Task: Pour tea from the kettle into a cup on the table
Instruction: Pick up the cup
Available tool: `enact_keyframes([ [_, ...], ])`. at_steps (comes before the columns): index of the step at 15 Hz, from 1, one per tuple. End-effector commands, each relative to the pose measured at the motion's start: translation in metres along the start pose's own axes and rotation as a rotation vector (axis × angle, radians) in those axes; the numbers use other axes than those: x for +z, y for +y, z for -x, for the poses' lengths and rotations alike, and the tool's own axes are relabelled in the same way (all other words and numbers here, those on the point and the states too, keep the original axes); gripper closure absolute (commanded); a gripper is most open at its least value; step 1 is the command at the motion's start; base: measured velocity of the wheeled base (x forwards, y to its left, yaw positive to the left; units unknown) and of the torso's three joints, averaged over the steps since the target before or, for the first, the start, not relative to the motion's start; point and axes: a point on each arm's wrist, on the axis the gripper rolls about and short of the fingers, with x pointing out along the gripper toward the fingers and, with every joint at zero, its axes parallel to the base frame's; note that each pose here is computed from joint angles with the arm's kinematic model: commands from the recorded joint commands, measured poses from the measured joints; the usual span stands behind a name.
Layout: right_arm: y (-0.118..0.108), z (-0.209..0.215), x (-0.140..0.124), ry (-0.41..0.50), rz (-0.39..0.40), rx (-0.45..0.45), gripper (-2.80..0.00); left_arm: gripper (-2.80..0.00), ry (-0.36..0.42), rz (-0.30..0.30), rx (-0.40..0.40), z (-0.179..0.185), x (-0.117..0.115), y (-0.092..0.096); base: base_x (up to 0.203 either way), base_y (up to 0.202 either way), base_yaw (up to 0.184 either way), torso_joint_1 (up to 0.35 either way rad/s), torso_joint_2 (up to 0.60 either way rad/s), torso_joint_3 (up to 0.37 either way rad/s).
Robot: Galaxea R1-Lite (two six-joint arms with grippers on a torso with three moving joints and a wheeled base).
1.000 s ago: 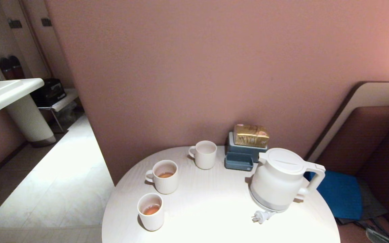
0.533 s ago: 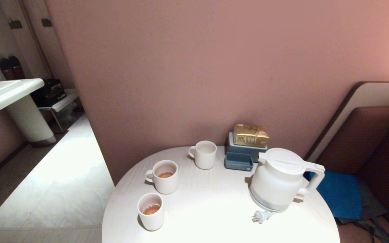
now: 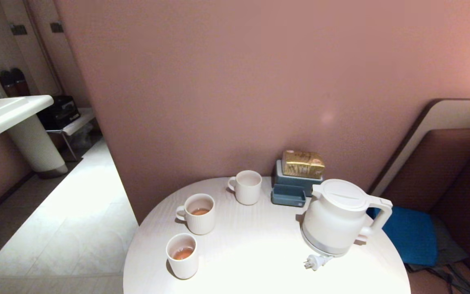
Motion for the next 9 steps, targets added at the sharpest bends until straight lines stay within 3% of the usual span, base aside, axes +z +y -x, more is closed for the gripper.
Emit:
enact_keyframes([
  [1, 0.0000, -0.0001, -0.0011, 0.003, -0.009, -0.002, -2.80, 0.00, 0.002, 0.000, 0.000, -0.0001, 0.0000, 0.0000, 0.000, 0.000, 0.000, 0.000, 0.00, 0.000],
  [9, 0.0000, -0.0003, -0.0012, 0.001, -0.017, -0.004, -2.80, 0.00, 0.002, 0.000, 0.000, -0.0001, 0.0000, 0.0000, 0.000, 0.000, 0.000, 0.000, 0.00, 0.000],
])
